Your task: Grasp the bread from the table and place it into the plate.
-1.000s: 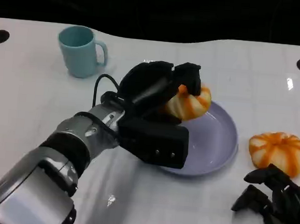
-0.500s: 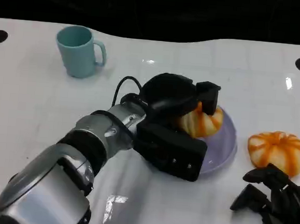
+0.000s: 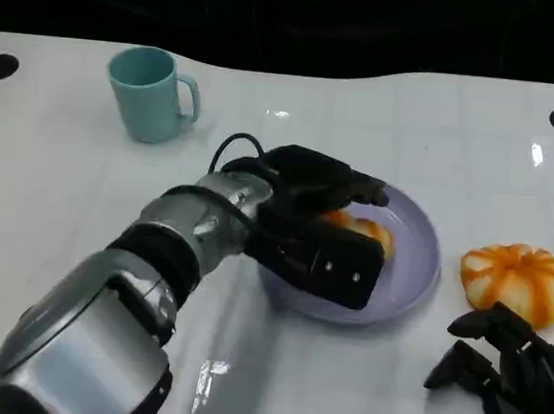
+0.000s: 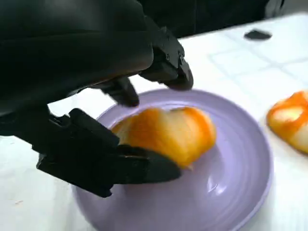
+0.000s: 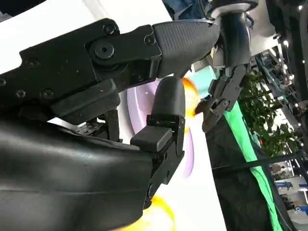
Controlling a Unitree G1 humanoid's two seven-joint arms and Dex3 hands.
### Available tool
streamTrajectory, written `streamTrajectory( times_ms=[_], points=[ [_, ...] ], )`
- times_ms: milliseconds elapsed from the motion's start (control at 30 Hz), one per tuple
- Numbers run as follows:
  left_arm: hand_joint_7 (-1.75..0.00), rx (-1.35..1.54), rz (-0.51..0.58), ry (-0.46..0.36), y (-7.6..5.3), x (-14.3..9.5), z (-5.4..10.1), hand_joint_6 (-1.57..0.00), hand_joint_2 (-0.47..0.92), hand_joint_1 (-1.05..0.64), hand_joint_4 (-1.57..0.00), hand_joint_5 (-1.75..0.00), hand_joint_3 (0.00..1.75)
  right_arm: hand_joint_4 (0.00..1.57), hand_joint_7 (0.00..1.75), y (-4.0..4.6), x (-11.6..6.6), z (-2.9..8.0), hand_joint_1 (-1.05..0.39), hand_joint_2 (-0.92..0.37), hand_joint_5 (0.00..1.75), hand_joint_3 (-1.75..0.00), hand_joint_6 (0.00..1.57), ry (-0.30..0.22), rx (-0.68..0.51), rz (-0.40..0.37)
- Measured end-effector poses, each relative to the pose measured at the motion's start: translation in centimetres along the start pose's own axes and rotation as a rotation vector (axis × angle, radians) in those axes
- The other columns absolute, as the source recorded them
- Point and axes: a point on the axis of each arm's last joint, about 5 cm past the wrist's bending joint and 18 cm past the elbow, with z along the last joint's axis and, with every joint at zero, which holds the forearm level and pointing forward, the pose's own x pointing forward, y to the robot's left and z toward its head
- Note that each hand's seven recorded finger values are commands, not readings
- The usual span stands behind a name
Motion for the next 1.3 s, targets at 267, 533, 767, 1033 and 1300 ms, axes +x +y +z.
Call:
streamTrajectory(
  times_ms=[267,533,767,1033,1300],
  points=[
    [-0.04,-0.073,-0.028,0.005,1.0,-0.5,-0.8,-0.18,0.92,-1.02,-0.04,-0.24,0.72,0.66,1.2,0.04,0.0,0.0,-0.53,-0.92,1.49,-0.24,0.6,-0.002,0.0,-0.002],
    [-0.16,-0.176,-0.004,-0.012,1.2,-0.8,-1.2,-0.47,0.92,-0.69,-0.46,-0.5,0.48,0.68,1.19,0.12,0.1,0.0,-0.54,-0.92,1.5,-0.23,0.6,-0.004,0.003,0.0],
    [-0.23,-0.96,0.331,-0.191,-2.8,-4.2,-4.4,-0.78,0.92,-0.52,-0.73,-0.89,0.41,0.66,1.19,0.09,0.1,0.0,-0.54,-0.92,1.49,-0.23,0.6,-0.006,0.008,0.0],
    [-0.39,-1.58,0.517,-0.338,-6.7,-7.2,-5.7,-0.83,0.92,-0.57,-0.67,-1.22,0.39,0.66,1.17,0.12,0.1,-0.1,-0.53,-0.92,1.48,-0.21,0.6,0.004,0.021,0.011],
    [-1.35,-1.824,0.588,-0.437,-8.1,-9.8,-5.1,-0.59,0.92,-0.55,-0.64,-1.73,0.49,0.65,1.15,0.17,0.1,-0.1,-0.54,-0.92,1.47,-0.22,0.61,0.006,0.023,0.013]
  ],
)
